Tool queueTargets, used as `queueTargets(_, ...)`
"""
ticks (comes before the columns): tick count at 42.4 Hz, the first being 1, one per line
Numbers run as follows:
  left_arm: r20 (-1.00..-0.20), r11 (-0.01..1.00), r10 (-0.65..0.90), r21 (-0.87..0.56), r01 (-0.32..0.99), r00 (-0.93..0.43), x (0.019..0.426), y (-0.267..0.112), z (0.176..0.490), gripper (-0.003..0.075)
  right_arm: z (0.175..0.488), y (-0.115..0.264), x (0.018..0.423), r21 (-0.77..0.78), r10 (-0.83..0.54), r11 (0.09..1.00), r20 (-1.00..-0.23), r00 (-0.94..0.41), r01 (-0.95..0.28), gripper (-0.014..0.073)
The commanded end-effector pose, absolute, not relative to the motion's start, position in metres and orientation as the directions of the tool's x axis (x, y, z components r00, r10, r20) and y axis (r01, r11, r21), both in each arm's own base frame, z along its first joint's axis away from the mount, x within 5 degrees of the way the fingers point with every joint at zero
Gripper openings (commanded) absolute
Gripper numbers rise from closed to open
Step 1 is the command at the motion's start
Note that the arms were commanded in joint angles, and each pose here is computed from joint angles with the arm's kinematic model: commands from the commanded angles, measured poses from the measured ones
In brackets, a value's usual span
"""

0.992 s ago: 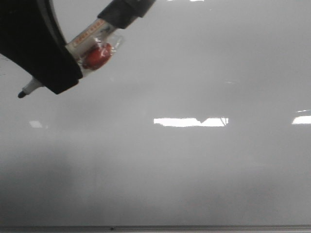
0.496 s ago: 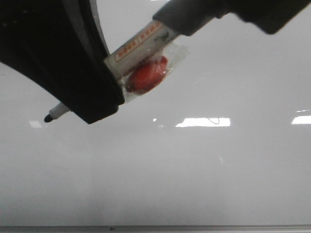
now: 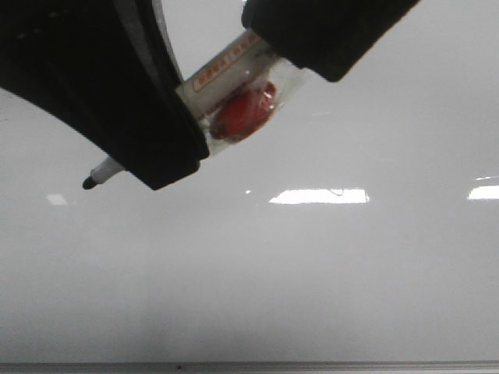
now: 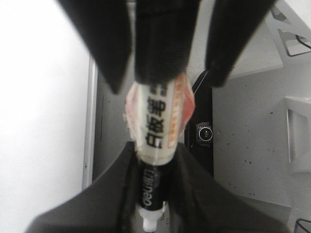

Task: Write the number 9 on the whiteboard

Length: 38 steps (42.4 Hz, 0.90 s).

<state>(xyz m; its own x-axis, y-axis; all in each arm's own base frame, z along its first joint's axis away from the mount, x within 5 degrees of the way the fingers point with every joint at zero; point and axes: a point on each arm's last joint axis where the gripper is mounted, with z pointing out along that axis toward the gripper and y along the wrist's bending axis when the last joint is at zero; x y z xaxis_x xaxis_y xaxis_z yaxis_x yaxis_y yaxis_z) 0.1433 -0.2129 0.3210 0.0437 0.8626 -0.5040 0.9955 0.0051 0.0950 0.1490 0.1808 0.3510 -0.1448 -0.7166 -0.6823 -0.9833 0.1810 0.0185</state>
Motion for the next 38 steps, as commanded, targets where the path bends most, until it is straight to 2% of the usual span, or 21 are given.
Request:
queueTargets(1,-0.584,0.027,0.809,0.138,0.990,0.059,0.141,-0.215,0.341,-0.0019,0.367,0.182,0.146,0.003,-0.667,0.180,-0.734,-0.125,-0.984,0.0141)
queueTargets(9,-0.594,0.034,0.802,0.147,0.989,0.061,0.142,-0.215,0.342,0.0008,0.367,0.182,0.146,0.007,-0.671,0.177,-0.731,-0.126,-0.984,0.0027)
queueTargets(12,-0.594,0.034,0.802,0.147,0.989,0.061,0.142,-0.215,0.342,0.0087,0.367,0.181,0.145,0.010,-0.674,0.173,-0.728,-0.126,-0.985,0.0001)
queueTargets(17,-0.601,0.037,0.797,0.153,0.988,0.063,0.140,-0.213,0.345,0.0279,0.366,0.181,0.145,0.012,-0.681,0.169,-0.722,-0.126,-0.985,-0.0020)
queueTargets(20,-0.601,0.057,0.797,0.180,0.982,0.064,0.140,-0.207,0.350,0.0356,0.366,0.178,0.145,-0.003,-0.693,0.177,-0.710,-0.123,-0.984,-0.0020)
queueTargets(22,-0.605,0.082,0.795,0.196,0.977,0.055,0.140,-0.201,0.354,0.0379,0.366,0.175,0.145,-0.014,-0.702,0.197,-0.699,-0.131,-0.980,-0.0020)
queueTargets(26,-0.634,0.174,0.773,0.212,0.962,0.000,0.142,-0.184,0.367,0.0379,0.366,0.166,0.149,-0.058,-0.736,0.275,-0.654,-0.171,-0.960,-0.0020)
queueTargets(31,-0.670,0.291,0.739,0.224,0.930,-0.070,0.144,-0.157,0.377,0.0379,0.369,0.145,0.157,-0.079,-0.725,0.450,-0.614,-0.313,-0.889,-0.0020)
queueTargets(38,-0.704,0.496,0.671,0.190,0.847,-0.235,0.149,-0.114,0.375,0.0379,0.377,0.111,0.167,-0.041,-0.571,0.670,-0.667,-0.479,-0.741,-0.0020)
